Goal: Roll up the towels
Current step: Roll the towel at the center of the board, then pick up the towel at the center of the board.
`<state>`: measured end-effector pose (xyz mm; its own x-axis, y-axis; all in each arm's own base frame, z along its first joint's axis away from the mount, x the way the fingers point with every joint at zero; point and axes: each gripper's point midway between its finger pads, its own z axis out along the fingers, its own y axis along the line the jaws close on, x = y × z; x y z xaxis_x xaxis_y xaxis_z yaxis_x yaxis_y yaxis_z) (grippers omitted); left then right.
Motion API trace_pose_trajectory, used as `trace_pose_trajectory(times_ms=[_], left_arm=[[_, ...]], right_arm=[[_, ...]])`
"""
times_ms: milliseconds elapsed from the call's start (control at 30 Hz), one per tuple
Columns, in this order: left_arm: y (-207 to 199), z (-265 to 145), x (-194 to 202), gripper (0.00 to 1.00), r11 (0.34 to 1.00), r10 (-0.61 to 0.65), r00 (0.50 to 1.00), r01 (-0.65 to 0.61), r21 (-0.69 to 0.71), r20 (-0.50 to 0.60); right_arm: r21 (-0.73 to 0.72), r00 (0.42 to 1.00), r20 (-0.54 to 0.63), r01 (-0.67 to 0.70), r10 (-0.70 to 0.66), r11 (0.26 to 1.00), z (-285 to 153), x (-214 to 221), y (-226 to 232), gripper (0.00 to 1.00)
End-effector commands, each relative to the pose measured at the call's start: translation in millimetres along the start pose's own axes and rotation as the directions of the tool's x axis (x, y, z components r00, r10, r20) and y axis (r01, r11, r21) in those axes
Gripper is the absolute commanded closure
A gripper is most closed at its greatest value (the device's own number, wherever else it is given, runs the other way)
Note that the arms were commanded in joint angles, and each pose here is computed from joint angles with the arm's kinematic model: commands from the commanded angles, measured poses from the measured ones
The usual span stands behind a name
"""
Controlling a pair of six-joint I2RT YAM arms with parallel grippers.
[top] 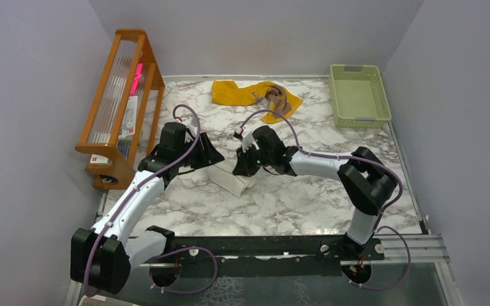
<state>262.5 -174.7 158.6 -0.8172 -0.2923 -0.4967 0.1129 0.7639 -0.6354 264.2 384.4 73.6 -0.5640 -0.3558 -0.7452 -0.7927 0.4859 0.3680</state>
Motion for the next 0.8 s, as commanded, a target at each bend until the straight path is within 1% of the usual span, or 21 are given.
trace_pose_trajectory(times_ms=[0,100,167,200,233,467,567,633,700,767], left_arm=[[8,7,24,0.5,0.988,-0.157,0.986,0.157,-0.004,-0.049],[19,15,35,0.37,0.972,-0.233,0.97,0.231,-0.038,-0.063],[27,21,39,0.13,0.963,-0.265,0.962,0.261,-0.063,-0.061],[30,24,41,0.04,0.958,-0.28,0.958,0.276,-0.073,-0.059],[32,26,41,0.01,0.954,-0.295,0.954,0.29,-0.08,-0.053],[41,44,29,0.01,0.916,-0.394,0.918,0.396,-0.063,0.048],[45,50,25,0.01,0.886,-0.455,0.885,0.461,-0.044,0.096],[45,53,18,0.01,0.868,-0.491,0.861,0.497,-0.007,0.134],[46,57,19,0.01,0.855,-0.514,0.847,0.519,-0.004,0.137],[50,63,24,0.01,0.848,-0.524,0.843,0.53,-0.025,0.12]], right_arm=[[-0.048,1.0,0.019,-0.021,0.022,0.999,5,-12,3,0.99],[-0.049,1.0,0.026,-0.015,0.017,0.999,4,-16,3,0.99],[-0.051,1.0,0.029,-0.008,0.01,0.999,4,-19,4,0.99],[-0.052,1.0,0.029,-0.007,0.008,0.999,4,-20,4,0.99],[-0.051,0.999,0.031,-0.004,0.005,0.999,3,-21,4,0.99],[-0.097,1.0,0.028,0.013,-0.011,0.995,2,-23,13,0.99],[-0.121,1.0,0.023,0.021,-0.019,0.992,0,-22,17,0.99],[-0.132,0.999,0.023,0.026,-0.023,0.991,-1,-22,19,0.99],[-0.138,0.999,0.024,0.032,-0.029,0.99,-2,-23,21,0.99],[-0.142,0.999,0.024,0.036,-0.033,0.989,-2,-23,21,0.99]])
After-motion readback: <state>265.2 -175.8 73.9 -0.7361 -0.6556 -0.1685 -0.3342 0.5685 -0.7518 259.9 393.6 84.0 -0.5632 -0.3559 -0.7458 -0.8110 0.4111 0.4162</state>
